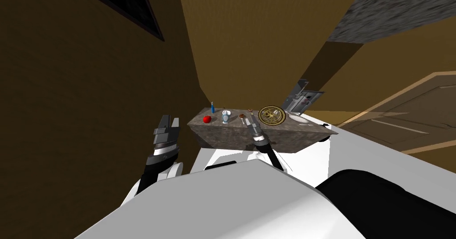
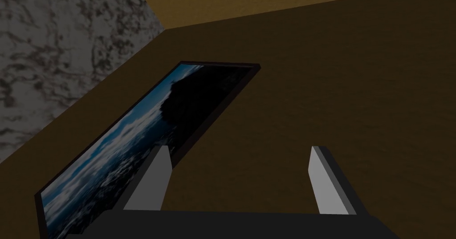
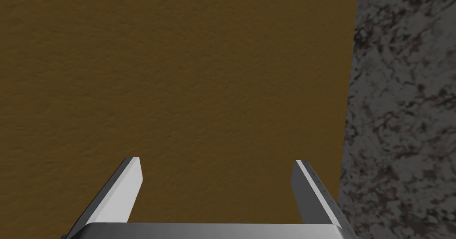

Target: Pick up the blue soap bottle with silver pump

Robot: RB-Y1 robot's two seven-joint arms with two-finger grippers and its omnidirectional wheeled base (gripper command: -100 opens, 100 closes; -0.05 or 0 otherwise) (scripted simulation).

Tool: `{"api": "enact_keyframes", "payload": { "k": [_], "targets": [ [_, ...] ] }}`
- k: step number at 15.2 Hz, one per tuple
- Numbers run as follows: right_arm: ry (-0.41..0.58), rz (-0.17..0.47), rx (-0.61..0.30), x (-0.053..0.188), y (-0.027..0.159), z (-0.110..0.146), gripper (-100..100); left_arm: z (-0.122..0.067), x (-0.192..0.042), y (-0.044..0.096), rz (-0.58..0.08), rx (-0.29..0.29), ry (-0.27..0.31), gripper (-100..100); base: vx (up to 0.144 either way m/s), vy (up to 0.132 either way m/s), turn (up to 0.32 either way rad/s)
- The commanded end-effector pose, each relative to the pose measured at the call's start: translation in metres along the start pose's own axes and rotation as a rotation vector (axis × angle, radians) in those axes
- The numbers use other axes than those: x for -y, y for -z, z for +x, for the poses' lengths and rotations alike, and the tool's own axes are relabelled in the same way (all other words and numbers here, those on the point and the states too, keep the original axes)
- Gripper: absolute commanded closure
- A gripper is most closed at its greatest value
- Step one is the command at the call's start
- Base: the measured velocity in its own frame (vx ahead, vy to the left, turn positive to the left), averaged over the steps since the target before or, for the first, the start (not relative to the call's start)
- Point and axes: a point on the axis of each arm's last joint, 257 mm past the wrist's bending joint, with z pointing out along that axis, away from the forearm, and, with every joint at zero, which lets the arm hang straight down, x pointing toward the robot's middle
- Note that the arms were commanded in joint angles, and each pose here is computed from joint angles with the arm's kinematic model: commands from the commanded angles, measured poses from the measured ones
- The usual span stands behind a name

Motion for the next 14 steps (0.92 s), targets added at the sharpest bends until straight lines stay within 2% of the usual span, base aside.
{"api": "enact_keyframes", "payload": {
  "k": [1,14],
  "targets": [
    [0.016,0.010,-0.034,0.003,0.001,0.003,-100,0.000,0.000,0.000,0.000,0.000,0.000,0,0.019,0.005,0.029],
    [0.152,0.115,-0.304,0.032,0.022,0.022,-100,0.000,0.000,0.000,0.000,0.000,0.000,0,0.026,0.006,0.071]
  ]
}}
